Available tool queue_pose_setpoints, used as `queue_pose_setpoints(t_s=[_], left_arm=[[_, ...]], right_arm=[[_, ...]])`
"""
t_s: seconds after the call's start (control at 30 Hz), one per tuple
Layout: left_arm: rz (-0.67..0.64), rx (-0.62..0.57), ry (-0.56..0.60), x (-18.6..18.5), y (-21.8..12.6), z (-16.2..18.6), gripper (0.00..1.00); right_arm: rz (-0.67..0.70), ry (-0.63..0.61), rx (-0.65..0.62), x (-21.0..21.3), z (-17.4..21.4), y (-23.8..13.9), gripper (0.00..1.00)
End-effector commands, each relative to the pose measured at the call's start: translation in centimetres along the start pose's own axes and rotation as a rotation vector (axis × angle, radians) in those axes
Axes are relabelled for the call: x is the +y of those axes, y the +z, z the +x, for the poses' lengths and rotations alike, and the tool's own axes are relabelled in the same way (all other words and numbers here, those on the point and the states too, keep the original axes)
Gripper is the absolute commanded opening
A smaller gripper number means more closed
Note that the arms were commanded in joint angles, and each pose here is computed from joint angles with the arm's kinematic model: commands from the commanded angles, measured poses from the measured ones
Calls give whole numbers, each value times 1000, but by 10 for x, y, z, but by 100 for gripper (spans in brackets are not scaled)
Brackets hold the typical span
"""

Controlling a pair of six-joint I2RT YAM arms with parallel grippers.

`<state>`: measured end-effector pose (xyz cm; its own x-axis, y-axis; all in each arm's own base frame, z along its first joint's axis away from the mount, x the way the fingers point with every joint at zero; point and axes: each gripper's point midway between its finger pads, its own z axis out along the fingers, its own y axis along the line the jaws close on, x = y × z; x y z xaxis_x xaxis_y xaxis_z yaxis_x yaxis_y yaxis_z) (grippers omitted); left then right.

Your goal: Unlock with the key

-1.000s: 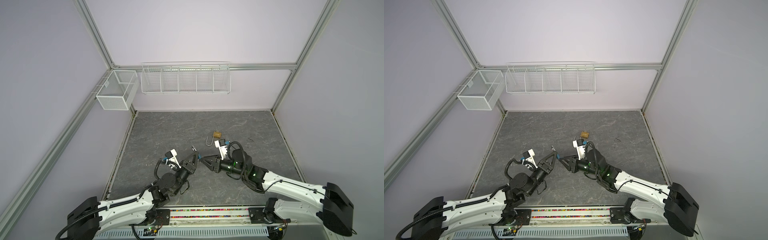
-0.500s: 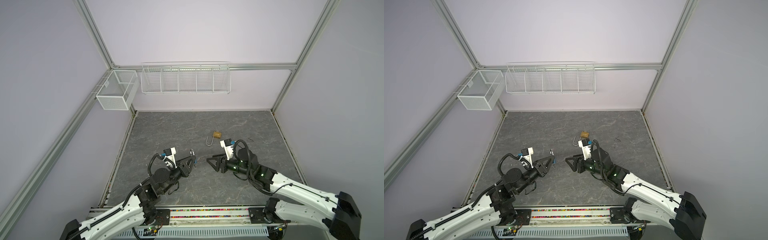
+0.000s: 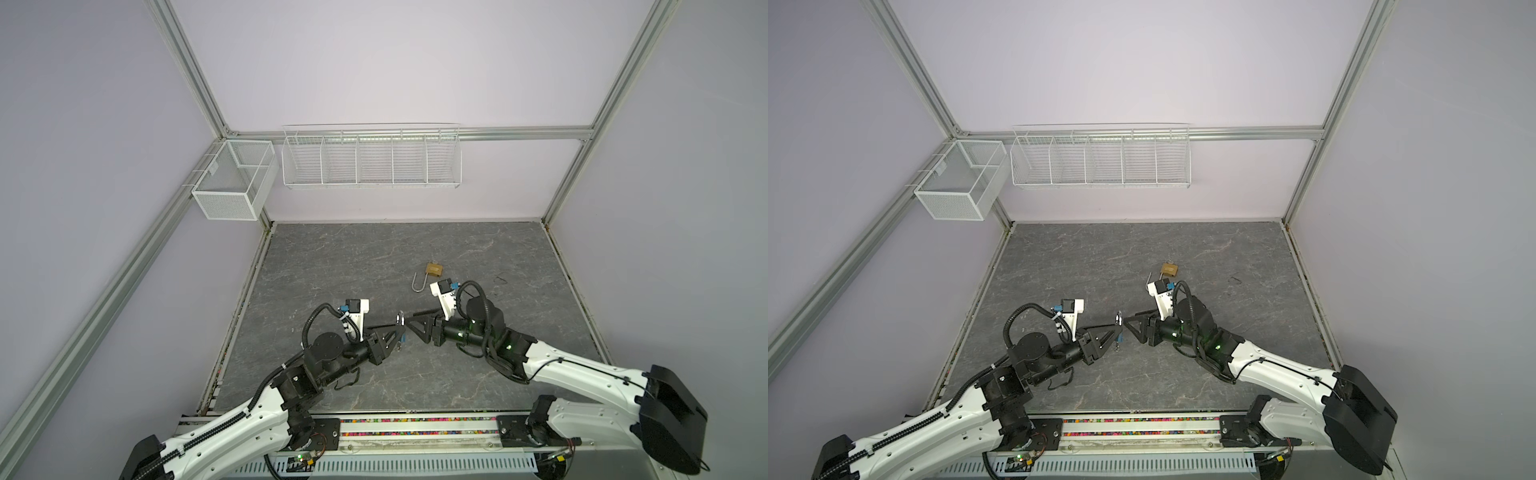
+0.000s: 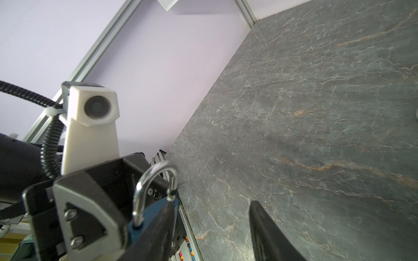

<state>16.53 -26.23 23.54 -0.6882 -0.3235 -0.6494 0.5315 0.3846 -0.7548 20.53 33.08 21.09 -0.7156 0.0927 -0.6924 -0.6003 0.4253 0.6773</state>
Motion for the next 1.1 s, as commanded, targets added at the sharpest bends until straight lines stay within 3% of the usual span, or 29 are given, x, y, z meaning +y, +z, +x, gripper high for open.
queue_pose_setpoints(t_s=[0.0, 1.07], left_arm=[[116, -41, 11, -28, -1, -15, 0], [132, -11, 31, -36, 8, -16, 0]], right_arm=[[-63, 8, -33, 10, -6, 0, 55], [-121, 1, -33, 24, -13, 3, 49]])
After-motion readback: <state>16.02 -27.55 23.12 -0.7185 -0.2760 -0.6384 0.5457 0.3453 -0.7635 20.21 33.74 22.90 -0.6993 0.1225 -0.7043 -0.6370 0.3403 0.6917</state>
